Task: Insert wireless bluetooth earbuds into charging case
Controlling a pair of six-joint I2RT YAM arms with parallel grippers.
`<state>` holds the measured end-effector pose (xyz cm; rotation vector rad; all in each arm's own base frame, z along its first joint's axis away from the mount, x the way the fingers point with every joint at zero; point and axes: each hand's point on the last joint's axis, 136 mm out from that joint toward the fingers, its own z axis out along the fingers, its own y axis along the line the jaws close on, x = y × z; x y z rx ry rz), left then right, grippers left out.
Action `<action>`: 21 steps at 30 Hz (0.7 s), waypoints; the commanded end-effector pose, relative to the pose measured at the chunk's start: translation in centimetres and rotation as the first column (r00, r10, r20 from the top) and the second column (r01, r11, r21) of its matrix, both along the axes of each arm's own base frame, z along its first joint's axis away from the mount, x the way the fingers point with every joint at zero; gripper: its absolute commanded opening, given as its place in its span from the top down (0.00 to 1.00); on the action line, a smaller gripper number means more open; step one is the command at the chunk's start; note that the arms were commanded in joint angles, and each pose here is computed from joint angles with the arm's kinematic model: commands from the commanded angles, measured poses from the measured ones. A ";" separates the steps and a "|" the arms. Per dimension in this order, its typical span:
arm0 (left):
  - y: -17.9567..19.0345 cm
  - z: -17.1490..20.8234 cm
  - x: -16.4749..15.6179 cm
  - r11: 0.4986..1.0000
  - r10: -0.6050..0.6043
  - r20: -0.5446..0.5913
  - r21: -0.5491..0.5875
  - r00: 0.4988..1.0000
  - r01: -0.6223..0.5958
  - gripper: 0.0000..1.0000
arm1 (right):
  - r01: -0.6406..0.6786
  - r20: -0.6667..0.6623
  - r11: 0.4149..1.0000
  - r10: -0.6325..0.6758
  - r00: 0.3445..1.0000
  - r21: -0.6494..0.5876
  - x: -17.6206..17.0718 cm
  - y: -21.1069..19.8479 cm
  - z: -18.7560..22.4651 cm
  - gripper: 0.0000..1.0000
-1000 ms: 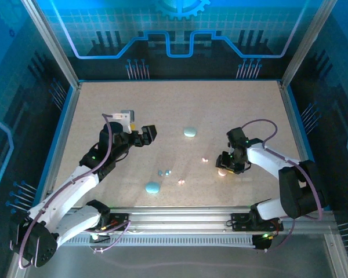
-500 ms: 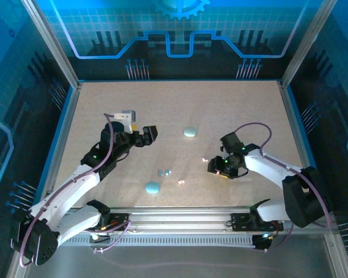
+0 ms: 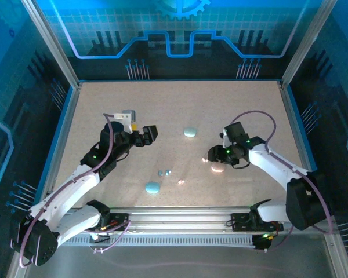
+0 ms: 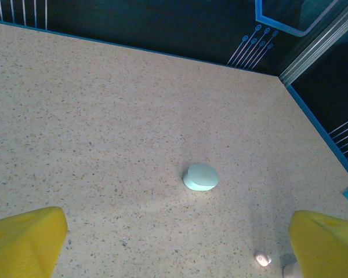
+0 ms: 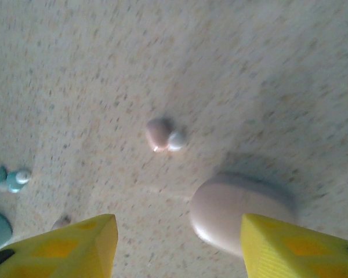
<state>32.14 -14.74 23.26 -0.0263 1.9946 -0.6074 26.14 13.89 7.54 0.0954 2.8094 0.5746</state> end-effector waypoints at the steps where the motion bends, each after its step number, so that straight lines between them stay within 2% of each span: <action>1: -0.6 2.2 0.3 0.998 -0.022 0.043 -0.056 0.999 0.025 0.01 | -0.055 0.003 0.999 0.055 0.999 0.003 2.0 -0.4 -0.6 0.41; 8: -0.6 2.2 0.0 0.998 -0.034 0.048 -0.043 0.998 0.036 0.01 | -0.057 -0.131 0.998 0.061 0.990 0.034 0.9 0.2 -3.2 0.41; 16: -0.7 1.8 0.3 0.998 -0.031 0.042 -0.049 0.999 0.033 0.01 | -0.078 -0.144 0.991 0.094 0.985 0.113 -2.9 1.5 -2.8 0.40; 21: -0.9 1.7 0.4 0.998 -0.037 0.036 -0.057 0.999 0.039 0.01 | -0.119 -0.144 0.992 0.122 0.982 0.027 -4.3 1.5 -3.3 0.38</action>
